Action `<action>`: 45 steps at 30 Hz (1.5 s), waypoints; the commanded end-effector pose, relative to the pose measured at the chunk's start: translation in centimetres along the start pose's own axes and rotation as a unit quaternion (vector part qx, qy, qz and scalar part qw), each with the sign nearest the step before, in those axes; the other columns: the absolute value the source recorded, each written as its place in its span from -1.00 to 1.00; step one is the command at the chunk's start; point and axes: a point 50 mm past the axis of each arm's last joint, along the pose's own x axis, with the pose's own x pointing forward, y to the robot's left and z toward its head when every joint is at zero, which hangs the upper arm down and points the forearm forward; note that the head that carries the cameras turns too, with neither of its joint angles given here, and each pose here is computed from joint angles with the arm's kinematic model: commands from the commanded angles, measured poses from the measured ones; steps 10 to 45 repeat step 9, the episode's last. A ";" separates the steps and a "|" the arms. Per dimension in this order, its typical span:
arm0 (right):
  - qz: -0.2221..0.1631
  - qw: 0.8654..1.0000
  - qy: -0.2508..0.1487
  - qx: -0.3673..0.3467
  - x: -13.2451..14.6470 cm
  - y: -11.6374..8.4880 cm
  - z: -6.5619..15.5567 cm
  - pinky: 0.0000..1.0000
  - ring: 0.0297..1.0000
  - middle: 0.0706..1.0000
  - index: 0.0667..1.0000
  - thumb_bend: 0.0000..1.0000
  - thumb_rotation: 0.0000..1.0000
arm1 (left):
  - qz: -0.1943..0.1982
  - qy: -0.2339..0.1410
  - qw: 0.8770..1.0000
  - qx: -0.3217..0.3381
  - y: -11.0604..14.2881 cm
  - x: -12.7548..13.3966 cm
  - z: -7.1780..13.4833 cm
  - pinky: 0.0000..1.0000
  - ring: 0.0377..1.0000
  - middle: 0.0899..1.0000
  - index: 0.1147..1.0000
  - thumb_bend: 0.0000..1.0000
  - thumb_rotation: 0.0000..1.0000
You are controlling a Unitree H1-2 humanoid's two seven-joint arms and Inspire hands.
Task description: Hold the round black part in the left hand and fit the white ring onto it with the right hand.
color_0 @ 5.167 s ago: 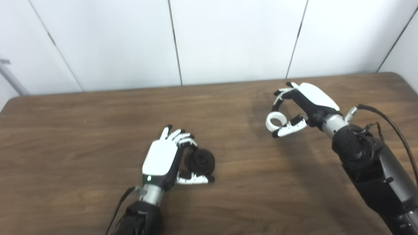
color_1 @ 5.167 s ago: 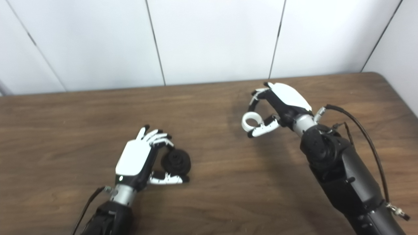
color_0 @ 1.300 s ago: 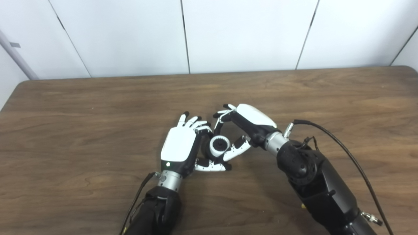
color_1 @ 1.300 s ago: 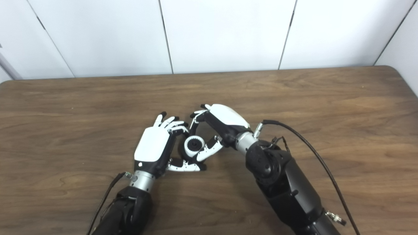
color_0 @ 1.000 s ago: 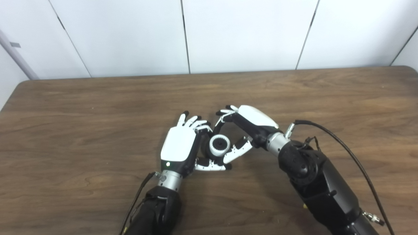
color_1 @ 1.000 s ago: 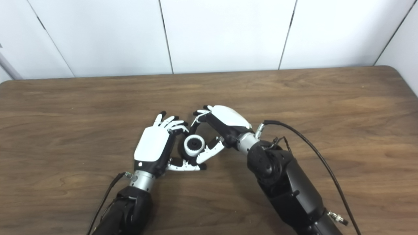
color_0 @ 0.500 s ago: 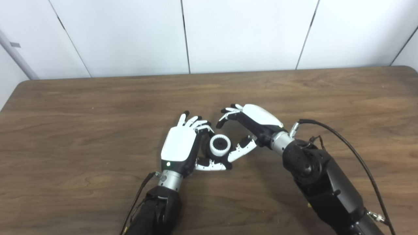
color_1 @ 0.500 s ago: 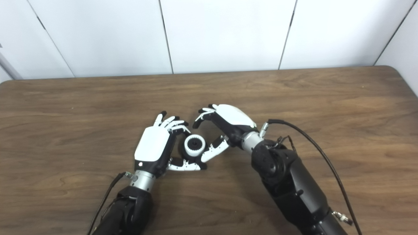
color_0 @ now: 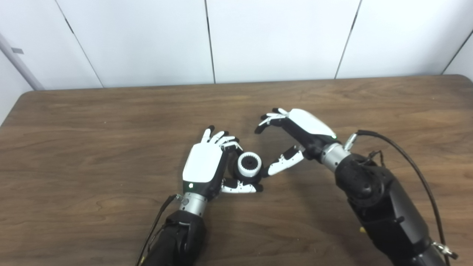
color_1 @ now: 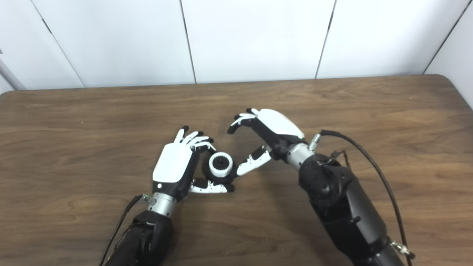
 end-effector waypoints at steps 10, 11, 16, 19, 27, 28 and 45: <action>-0.039 0.999 0.005 -0.008 -1.8 -3.1 0.0 0.93 0.98 0.83 0.48 1.00 -0.35 | -0.080 0.059 0.995 -0.018 -4.5 -4.5 -2.1 1.00 0.73 0.47 -0.16 0.05 -0.88; -0.039 0.999 0.005 -0.008 -1.8 -3.1 0.0 0.93 0.98 0.83 0.48 1.00 -0.35 | -0.080 0.059 0.995 -0.018 -4.5 -4.5 -2.1 1.00 0.73 0.47 -0.16 0.05 -0.88; -0.039 0.999 0.005 -0.008 -1.8 -3.1 0.0 0.93 0.98 0.83 0.48 1.00 -0.35 | -0.080 0.059 0.995 -0.018 -4.5 -4.5 -2.1 1.00 0.73 0.47 -0.16 0.05 -0.88; -0.039 0.999 0.005 -0.008 -1.8 -3.1 0.0 0.93 0.98 0.83 0.48 1.00 -0.35 | -0.080 0.059 0.995 -0.018 -4.5 -4.5 -2.1 1.00 0.73 0.47 -0.16 0.05 -0.88; -0.039 0.999 0.005 -0.008 -1.8 -3.1 0.0 0.93 0.98 0.83 0.48 1.00 -0.35 | -0.080 0.059 0.995 -0.018 -4.5 -4.5 -2.1 1.00 0.73 0.47 -0.16 0.05 -0.88; -0.039 0.999 0.005 -0.008 -1.8 -3.1 0.0 0.93 0.98 0.83 0.48 1.00 -0.35 | -0.080 0.059 0.995 -0.018 -4.5 -4.5 -2.1 1.00 0.73 0.47 -0.16 0.05 -0.88; -0.039 0.999 0.005 -0.008 -1.8 -3.1 0.0 0.93 0.98 0.83 0.48 1.00 -0.35 | -0.080 0.059 0.995 -0.018 -4.5 -4.5 -2.1 1.00 0.73 0.47 -0.16 0.05 -0.88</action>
